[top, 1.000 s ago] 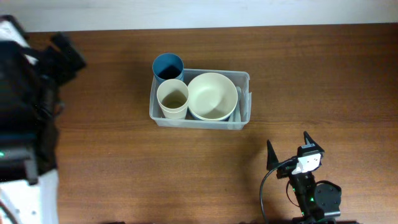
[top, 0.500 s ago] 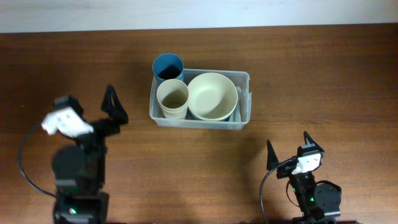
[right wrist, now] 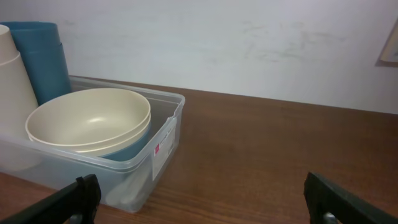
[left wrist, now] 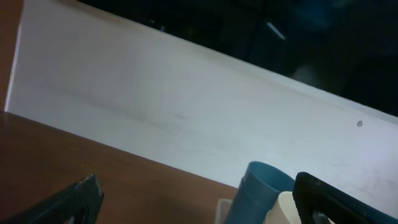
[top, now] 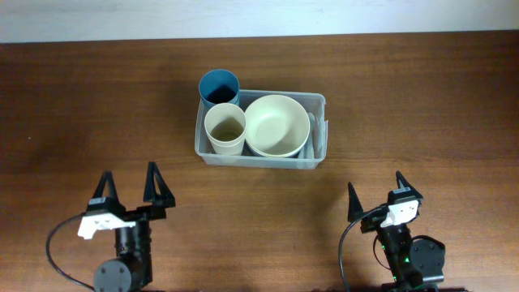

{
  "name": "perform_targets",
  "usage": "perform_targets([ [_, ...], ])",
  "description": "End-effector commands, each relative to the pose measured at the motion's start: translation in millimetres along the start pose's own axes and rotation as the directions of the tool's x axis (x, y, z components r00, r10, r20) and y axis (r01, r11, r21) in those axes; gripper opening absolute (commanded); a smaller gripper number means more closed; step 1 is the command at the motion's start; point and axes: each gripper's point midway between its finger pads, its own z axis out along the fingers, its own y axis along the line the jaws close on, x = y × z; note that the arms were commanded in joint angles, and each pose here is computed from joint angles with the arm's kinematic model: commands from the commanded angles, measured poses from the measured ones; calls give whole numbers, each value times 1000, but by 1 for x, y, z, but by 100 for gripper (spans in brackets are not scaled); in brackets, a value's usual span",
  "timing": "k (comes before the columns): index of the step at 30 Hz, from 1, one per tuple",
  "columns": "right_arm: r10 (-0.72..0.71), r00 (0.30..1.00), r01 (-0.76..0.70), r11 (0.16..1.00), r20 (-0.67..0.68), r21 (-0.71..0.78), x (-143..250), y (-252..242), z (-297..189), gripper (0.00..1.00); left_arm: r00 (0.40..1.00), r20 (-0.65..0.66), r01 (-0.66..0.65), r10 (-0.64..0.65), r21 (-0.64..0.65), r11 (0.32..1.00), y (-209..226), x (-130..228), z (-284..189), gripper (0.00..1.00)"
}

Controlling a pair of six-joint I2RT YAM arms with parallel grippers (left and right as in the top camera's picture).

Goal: Pack container

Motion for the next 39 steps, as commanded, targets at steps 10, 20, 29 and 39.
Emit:
perform_targets([
  [10, 1, 1000, -1, 1000, -3, 4, 2, -1, 0, 99, 997, -58, -43, 41, -37, 998, 18, 30, -13, 100],
  [20, 1, 1000, -1, 1000, -3, 4, 2, -1, 0, 99, 968, -222, -138, 119, -70, 988, 38, 71, -18, 99],
  [29, 1, 1000, -1, 1000, -3, 4, 2, -1, 0, 99, 931, -300, -217, 206, -5, 976, 36, 89, -23, 100],
  [39, 1, 1000, -1, 1000, -3, 4, 2, -1, 0, 99, 931, -300, -217, 206, -4, 976, 36, 89, -23, 100],
])
